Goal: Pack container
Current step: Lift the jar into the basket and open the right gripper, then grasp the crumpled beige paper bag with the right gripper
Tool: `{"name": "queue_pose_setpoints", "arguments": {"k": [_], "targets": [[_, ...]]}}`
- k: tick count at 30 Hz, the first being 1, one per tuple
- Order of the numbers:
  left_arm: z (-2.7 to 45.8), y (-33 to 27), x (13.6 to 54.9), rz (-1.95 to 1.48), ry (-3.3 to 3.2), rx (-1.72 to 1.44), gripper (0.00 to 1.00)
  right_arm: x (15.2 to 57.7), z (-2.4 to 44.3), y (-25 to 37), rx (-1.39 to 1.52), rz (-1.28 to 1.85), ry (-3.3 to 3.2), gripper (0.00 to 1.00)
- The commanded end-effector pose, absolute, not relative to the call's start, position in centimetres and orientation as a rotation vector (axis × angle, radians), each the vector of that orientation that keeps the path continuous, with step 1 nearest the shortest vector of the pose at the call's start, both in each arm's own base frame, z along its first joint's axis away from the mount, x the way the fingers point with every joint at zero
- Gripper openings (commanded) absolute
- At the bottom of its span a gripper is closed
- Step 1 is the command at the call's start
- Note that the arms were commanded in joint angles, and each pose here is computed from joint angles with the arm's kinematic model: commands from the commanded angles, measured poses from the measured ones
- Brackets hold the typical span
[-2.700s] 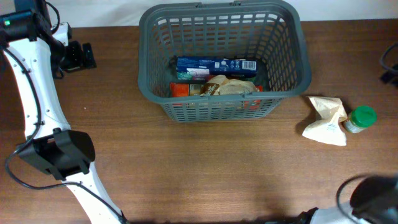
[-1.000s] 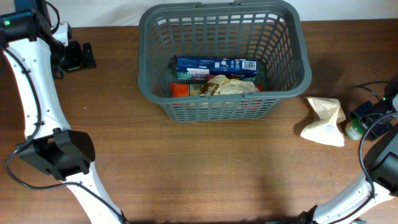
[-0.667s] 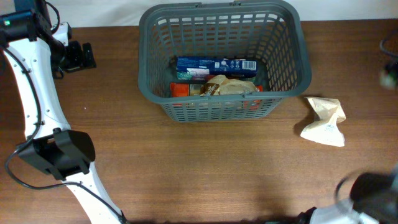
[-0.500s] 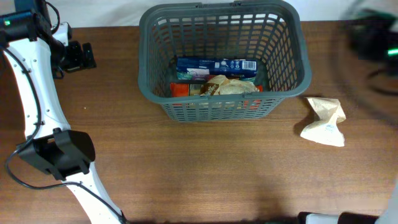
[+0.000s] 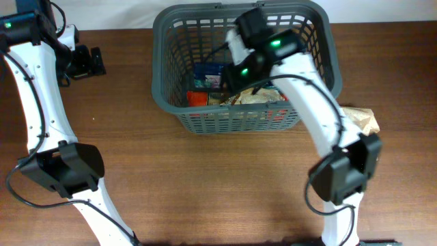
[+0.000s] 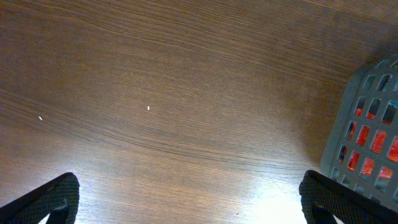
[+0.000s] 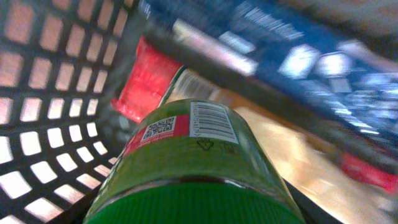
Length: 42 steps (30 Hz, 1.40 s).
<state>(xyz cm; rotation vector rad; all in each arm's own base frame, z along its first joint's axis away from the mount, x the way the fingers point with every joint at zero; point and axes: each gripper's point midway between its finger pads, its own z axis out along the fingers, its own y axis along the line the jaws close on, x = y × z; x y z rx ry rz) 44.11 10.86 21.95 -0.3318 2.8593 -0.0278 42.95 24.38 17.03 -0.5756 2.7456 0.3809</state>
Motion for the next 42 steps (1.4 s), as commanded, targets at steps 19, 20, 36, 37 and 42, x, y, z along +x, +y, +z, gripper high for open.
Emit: {"name": "queue_pose_setpoints", "arguments": {"k": [19, 20, 36, 37, 42], "targets": [[22.0, 10.7, 44.1, -0.051, 2.856, -0.35, 0.99, 38.9, 42.9, -9.4, 0.463, -0.205, 2.219, 0.99], [22.0, 10.7, 44.1, -0.051, 2.856, -0.35, 0.99, 38.6, 42.4, -11.7, 0.536, -0.206, 2.218, 0.99], [22.0, 10.7, 44.1, -0.051, 2.856, -0.35, 0.99, 37.0, 9.5, -14.3, 0.838, 0.135, 2.869, 0.99], [22.0, 10.7, 44.1, -0.051, 2.856, -0.35, 0.99, 36.9, 8.6, -13.9, 0.827, 0.137, 2.876, 0.99], [22.0, 10.7, 44.1, -0.051, 2.856, -0.35, 0.99, 36.0, 4.8, -13.3, 0.826, 0.134, 2.889, 0.99]]}}
